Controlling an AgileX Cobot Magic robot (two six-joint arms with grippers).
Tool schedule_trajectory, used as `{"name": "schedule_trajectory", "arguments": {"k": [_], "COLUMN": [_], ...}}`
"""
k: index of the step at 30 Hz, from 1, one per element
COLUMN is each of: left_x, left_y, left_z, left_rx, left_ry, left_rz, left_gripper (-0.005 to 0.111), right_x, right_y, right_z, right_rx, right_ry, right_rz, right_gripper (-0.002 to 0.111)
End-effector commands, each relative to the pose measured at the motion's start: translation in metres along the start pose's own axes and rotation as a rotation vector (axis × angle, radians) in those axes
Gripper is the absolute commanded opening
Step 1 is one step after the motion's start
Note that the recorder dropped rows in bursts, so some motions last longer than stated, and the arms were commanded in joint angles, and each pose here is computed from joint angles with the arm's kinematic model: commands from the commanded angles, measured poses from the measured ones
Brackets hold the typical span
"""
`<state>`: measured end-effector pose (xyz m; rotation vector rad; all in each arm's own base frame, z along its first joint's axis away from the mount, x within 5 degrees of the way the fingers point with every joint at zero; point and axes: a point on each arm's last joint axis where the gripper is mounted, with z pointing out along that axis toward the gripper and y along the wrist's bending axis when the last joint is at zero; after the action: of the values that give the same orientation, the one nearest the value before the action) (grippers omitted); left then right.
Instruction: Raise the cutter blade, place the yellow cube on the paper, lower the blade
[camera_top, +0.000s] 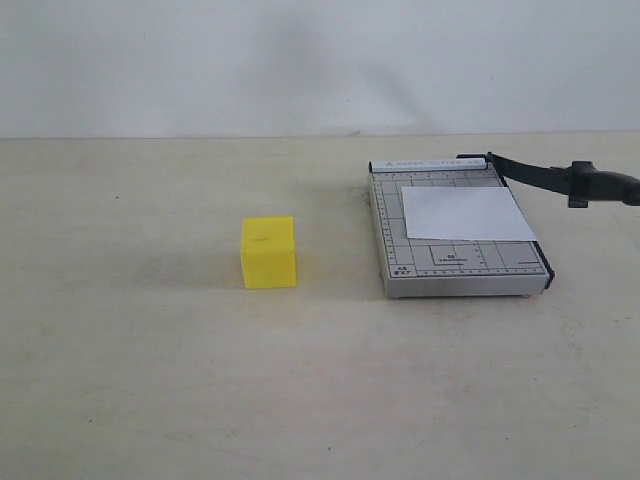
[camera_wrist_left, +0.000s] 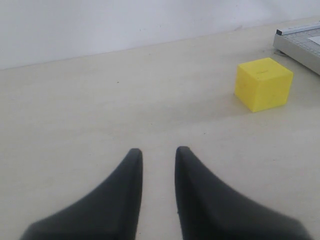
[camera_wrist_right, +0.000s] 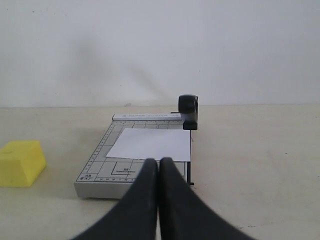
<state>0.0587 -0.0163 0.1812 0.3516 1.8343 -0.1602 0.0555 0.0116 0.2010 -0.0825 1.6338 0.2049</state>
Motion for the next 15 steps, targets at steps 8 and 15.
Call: {"name": "schedule_trajectory", "arguments": {"k": [8,15], "left_x": [-0.0022,-0.0047], "left_y": [-0.0004,-0.0008], "left_z": [-0.0001,-0.0002], "left_rx": [0.006,0.010], "left_ry": [-0.016,-0.044], "left_rz": [0.005,0.009], "left_gripper": [0.023,0.023], "right_x": [0.0009,0.0009], "right_y": [-0.0002,-0.0002], "right_z": [-0.0003,-0.0003], "right_rx": [0.001,0.001], "right_ry": [-0.004,-0.004], "right_rz": [-0.017,-0.017], "right_gripper": [0.000,0.000]}}
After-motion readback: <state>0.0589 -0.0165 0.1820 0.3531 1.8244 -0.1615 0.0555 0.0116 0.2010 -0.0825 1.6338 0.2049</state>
